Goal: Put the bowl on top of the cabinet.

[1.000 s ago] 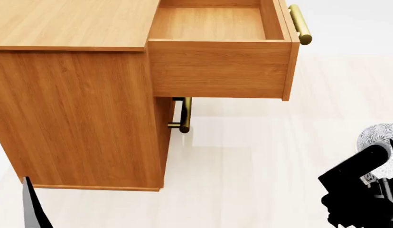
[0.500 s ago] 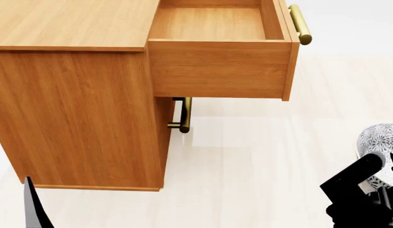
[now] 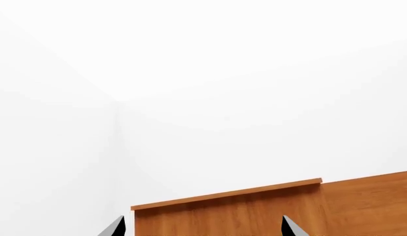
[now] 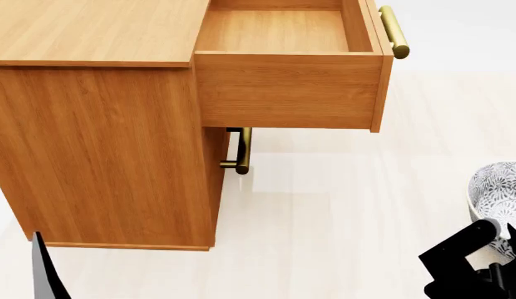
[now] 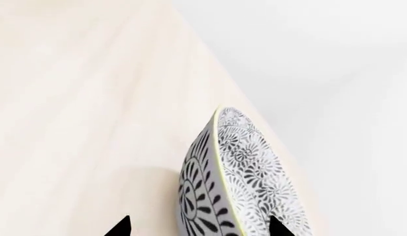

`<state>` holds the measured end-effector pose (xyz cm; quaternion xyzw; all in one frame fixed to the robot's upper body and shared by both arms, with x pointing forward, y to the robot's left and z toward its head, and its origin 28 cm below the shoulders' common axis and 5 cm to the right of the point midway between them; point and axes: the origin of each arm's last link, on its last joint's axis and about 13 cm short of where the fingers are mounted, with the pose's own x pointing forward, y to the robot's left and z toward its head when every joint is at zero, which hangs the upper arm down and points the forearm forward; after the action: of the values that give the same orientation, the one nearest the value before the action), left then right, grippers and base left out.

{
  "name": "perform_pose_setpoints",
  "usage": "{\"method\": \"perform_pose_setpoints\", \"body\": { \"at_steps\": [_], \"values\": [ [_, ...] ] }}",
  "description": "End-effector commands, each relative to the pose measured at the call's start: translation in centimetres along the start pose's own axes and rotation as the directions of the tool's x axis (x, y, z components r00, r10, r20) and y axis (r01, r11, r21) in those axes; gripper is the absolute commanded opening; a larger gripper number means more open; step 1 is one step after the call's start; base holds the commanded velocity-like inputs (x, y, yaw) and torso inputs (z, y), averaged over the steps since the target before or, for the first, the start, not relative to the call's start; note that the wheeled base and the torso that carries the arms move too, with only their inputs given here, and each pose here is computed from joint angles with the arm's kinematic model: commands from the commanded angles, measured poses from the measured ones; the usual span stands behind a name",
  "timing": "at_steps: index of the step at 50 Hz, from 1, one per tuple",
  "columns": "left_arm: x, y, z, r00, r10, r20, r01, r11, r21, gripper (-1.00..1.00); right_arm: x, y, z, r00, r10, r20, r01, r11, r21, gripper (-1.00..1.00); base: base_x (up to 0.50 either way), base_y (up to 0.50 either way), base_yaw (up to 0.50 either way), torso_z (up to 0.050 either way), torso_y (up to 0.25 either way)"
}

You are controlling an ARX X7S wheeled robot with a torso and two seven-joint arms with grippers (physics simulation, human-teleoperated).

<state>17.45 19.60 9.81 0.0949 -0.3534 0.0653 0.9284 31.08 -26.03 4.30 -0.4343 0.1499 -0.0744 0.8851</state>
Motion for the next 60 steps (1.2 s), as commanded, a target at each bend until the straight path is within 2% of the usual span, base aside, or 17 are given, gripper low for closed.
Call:
{"method": "perform_pose_setpoints", "body": {
  "at_steps": [1,16,44,60],
  "values": [
    [0.0,0.1,0.0,1.000,0.002,0.008,-0.002,1.000,-0.003,1.00,0.2,0.8,-0.7,1.000,0.005,-0.023,-0.004,0.999,0.037,1.00,0.00,0.00,0.00,0.000,0.000],
    [-0.1,0.0,-0.1,1.000,-0.004,0.008,0.004,1.000,-0.001,1.00,0.4,0.5,-1.5,0.999,-0.013,-0.044,0.015,0.999,0.037,1.00,0.00,0.00,0.00,0.000,0.000],
    [-0.1,-0.1,-0.1,1.000,-0.005,0.005,0.005,1.000,0.005,1.00,2.0,0.3,-0.3,0.998,-0.051,-0.042,0.053,0.998,0.043,1.00,0.00,0.00,0.00,0.000,0.000],
    [-0.1,0.0,-0.2,1.000,-0.004,0.007,0.004,1.000,0.008,1.00,1.8,1.5,0.0,0.999,-0.028,-0.036,0.030,0.999,0.036,1.00,0.00,0.00,0.00,0.000,0.000]
  ]
}}
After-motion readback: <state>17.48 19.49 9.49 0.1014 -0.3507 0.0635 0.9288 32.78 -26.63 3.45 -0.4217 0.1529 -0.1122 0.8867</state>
